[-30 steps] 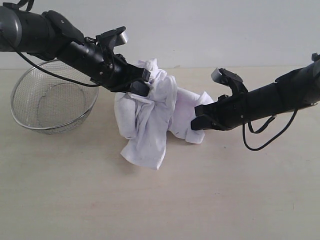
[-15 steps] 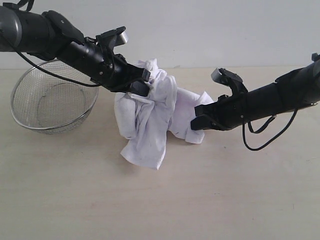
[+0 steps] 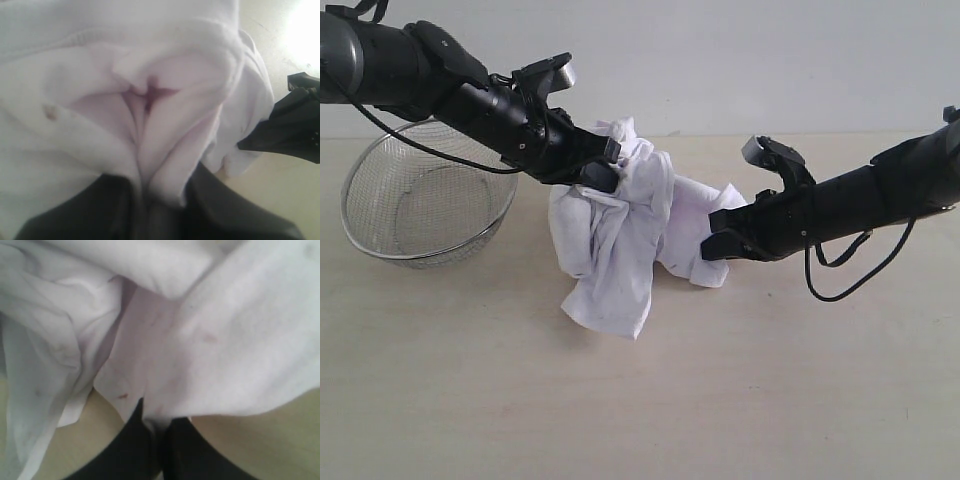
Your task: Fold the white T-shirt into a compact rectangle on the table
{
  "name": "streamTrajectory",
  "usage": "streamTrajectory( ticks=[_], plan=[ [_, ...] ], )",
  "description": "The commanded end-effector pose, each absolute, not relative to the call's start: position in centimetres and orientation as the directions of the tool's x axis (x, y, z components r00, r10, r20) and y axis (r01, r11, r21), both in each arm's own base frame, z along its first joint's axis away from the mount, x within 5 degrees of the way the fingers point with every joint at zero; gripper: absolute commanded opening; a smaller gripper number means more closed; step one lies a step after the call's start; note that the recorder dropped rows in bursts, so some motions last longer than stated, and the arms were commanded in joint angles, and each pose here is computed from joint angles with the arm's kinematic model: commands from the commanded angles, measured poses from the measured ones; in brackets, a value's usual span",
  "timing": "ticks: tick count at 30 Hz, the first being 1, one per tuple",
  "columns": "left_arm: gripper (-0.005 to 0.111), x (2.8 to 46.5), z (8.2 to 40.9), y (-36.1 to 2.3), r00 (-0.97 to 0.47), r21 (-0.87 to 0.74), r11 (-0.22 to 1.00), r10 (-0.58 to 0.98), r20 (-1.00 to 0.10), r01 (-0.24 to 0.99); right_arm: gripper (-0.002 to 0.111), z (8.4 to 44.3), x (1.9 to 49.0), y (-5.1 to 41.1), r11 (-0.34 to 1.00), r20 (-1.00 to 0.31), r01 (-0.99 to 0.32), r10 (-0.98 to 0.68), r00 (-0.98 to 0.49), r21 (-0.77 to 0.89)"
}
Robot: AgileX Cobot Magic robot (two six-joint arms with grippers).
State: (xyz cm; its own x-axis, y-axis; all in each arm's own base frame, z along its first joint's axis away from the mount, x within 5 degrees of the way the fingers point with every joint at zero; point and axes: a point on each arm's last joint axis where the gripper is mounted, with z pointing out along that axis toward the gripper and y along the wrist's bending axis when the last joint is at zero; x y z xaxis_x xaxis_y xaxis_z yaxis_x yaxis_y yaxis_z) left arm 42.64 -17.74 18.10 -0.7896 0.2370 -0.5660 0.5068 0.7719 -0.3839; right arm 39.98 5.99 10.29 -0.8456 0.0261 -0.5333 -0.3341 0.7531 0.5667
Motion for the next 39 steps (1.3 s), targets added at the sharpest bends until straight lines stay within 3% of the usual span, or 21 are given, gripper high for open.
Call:
streamTrajectory(
  ticks=[1,14,22,24,27,28,33,39],
  plan=[
    [0.004,42.7,18.9,-17.7,-0.784,-0.391,0.771,0.215,-0.583,0.502,0.000,10.5,40.1,6.0,0.747,-0.542,-0.346,0.023,-0.840,0.567],
    [0.004,42.7,18.8,-17.6,-0.771,-0.371,0.768,0.240,-0.589,0.522,0.000,10.5,39.9,6.1,0.736,-0.540,-0.362,0.007,-0.841,0.573],
    [0.005,42.3,20.9,-17.4,-0.708,-0.307,0.751,0.289,-0.644,0.585,0.000,10.7,39.8,6.2,0.730,-0.544,-0.380,-0.013,-0.839,0.568],
    [0.017,42.2,20.8,-17.4,-0.706,-0.298,0.747,0.307,-0.638,0.594,0.000,10.7,39.8,6.2,0.727,-0.543,-0.381,-0.014,-0.840,0.571],
    [0.049,42.2,20.8,-17.4,-0.706,-0.296,0.745,0.315,-0.634,0.598,0.000,10.8,39.7,6.2,0.721,-0.542,-0.385,-0.015,-0.840,0.576],
    [0.053,42.2,20.8,-17.4,-0.708,-0.298,0.746,0.312,-0.633,0.595,0.000,10.8,39.7,6.2,0.720,-0.542,-0.385,-0.015,-0.840,0.577],
    [0.054,42.1,21.4,-17.3,-0.696,-0.284,0.748,0.312,-0.647,0.599,0.000,12.7,39.1,6.2,0.717,-0.560,-0.450,-0.101,-0.822,0.532],
    [0.054,41.5,25.6,-16.0,-0.638,-0.246,0.757,0.276,-0.719,0.605,0.000,16.9,37.9,6.3,0.710,-0.538,-0.442,-0.104,-0.836,0.548]
  ],
)
